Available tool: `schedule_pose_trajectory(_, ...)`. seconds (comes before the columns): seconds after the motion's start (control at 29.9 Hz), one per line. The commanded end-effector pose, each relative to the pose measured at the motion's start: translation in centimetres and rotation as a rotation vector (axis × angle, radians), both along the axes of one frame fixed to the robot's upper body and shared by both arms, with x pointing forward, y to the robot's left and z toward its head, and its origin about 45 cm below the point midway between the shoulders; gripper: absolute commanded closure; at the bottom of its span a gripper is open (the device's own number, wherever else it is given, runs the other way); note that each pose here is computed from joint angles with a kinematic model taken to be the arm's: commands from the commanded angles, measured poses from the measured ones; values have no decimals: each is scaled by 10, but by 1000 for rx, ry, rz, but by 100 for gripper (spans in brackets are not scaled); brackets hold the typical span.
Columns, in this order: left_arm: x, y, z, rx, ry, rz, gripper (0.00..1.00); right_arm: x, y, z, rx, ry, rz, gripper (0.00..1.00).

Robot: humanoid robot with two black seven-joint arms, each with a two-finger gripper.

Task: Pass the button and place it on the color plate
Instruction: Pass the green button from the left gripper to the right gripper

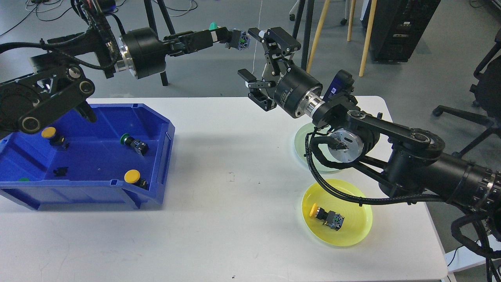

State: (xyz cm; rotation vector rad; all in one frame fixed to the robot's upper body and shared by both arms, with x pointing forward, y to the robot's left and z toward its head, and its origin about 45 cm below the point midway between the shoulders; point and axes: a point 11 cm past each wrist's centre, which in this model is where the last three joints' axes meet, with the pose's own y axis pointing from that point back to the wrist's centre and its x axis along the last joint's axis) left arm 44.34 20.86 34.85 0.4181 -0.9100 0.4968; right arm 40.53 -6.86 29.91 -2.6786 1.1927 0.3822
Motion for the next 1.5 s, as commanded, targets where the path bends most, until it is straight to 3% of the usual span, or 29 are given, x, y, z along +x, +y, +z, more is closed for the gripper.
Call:
schedule_pose_trajectory(0.0,-2,-6,1,-8,-9,-14,71,1,3,5,19,-4,-3,6)
schedule_pose_trajectory(0.23,-9,-13,2,-12,-8,-45,71,8,-1,7,26,-5,-31,7)
schedule_pose_trajectory(0.43,-10,-13,2,-11,-8,-46,71,10,-4,9,30,-9,-43,15)
schedule_pose_trajectory(0.84,-6,-12,0,7,-72,-23,71,4,11,10,48,-2,-12,18)
schedule_pose_trajectory(1.07,-6,-12,0,7,-72,-23,71,5,10,11,54,-11,-17,34)
schedule_pose_trajectory(1.47,-7,-12,0,6,-73,-23,71,8,7,18,67,-19,-30,46)
